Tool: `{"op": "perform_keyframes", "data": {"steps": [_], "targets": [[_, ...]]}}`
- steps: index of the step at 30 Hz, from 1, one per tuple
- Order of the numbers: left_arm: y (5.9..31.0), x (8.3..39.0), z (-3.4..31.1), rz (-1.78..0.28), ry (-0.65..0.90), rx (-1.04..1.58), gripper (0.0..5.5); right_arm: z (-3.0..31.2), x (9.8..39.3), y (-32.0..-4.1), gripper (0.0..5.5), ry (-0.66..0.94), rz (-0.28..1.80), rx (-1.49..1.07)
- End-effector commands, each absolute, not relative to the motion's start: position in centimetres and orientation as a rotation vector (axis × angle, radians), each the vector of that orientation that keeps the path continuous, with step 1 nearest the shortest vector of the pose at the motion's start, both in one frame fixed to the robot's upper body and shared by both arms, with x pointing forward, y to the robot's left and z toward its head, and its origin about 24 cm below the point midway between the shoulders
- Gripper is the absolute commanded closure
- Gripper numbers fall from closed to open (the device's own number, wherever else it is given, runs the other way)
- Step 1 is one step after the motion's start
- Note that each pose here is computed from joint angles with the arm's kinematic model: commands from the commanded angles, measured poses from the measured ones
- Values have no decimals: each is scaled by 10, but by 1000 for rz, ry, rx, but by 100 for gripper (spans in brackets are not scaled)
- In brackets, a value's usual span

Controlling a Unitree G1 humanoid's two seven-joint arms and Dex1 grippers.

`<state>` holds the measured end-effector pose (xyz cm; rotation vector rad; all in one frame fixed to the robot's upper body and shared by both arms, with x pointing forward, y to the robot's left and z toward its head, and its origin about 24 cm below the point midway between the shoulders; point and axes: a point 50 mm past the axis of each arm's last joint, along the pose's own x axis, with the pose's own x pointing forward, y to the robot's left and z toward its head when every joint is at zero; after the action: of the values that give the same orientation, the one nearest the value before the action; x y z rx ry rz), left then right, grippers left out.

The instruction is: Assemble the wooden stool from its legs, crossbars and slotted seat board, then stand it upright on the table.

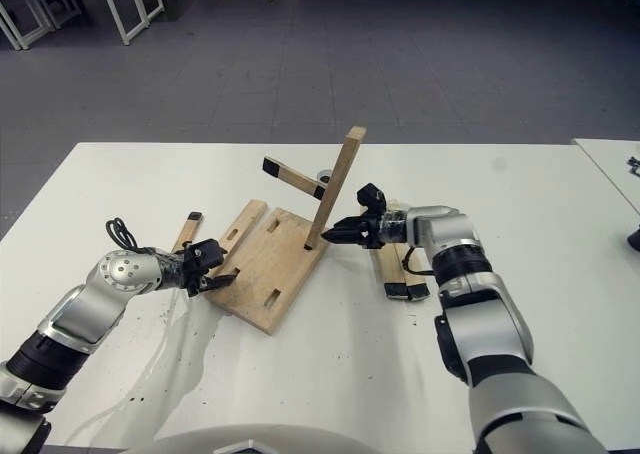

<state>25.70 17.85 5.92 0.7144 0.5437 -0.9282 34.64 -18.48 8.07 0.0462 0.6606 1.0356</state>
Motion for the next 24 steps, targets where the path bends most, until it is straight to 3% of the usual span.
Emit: {"op": "perform_keyframes", "data": {"steps": [1, 3, 5, 7, 10, 12, 13, 17, 19, 21, 24], "targets": [[189, 235, 21, -929, 752, 676, 271, 99, 348, -224, 246, 677, 812, -156], [189, 233, 20, -925, 753, 668, 271, 144, 362, -237, 246, 500, 651, -149], [186, 231, 18, -932, 755, 657, 271, 222, 376, -229, 246, 119, 564, -40], [185, 229, 17, -934, 756, 651, 271, 280, 374, -210, 246, -163, 605, 92], [184, 230, 17, -933, 753, 650, 271, 329, 368, -187, 246, -403, 658, 233], [183, 231, 17, -932, 750, 651, 271, 325, 376, -167, 246, -375, 687, 258], [182, 231, 17, -932, 749, 651, 271, 305, 383, -155, 246, -283, 701, 233], [180, 231, 16, -928, 750, 647, 271, 169, 387, -128, 246, 229, 751, 81], [179, 231, 15, -926, 751, 644, 271, 125, 380, -126, 246, 393, 738, 44], [180, 230, 14, -924, 757, 642, 271, 139, 382, -131, 246, 351, 715, 91], [182, 226, 11, -910, 774, 625, 271, 220, 385, -141, 246, 44, 690, 224]]}}
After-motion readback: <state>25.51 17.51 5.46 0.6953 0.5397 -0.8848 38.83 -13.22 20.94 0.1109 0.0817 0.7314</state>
